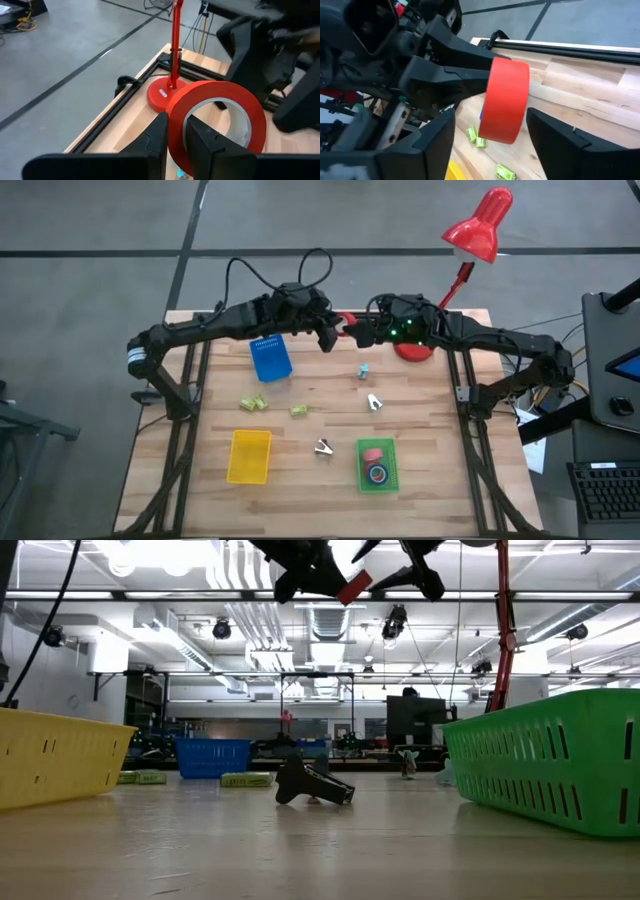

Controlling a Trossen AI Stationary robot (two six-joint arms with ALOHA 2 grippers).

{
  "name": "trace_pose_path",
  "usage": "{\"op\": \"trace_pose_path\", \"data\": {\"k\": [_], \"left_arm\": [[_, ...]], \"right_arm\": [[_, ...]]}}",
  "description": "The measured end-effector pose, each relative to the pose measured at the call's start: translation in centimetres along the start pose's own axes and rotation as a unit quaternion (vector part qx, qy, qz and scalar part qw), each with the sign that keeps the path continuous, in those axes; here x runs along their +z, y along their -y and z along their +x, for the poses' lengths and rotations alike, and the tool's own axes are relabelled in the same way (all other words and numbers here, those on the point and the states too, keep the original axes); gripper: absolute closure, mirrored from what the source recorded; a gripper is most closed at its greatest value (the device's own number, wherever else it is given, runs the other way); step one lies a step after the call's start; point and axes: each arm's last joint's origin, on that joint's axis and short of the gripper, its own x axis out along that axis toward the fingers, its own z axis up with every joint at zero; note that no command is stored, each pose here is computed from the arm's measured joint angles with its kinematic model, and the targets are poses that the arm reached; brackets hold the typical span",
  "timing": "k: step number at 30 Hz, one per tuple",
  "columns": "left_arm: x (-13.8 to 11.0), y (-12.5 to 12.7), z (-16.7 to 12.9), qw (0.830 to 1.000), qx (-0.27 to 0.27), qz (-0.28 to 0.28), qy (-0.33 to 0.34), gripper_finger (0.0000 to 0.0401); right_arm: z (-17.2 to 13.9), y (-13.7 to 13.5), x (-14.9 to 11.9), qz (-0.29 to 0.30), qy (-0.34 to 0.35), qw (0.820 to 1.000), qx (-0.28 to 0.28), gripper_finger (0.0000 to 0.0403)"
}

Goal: Pick and place Stapler, Stapler remover, tape
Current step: Put the orange electrical tape into the green bin

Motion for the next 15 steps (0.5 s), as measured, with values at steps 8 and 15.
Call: {"op": "trace_pose_path", "data": {"k": [8, 15], "left_arm": [[0.09, 0.07, 0.00, 1.000, 0.004, 0.012, 0.006, 0.0348], [0.14, 0.08, -0.04, 1.000, 0.004, 0.014, 0.007, 0.0335]], "right_arm": [[0.23, 0.12, -0.06, -0.011, -0.004, 1.000, -0.004, 0.0249], [0.33, 0.21, -0.09, -0.023, -0.006, 1.000, -0.008, 0.0306]]}}
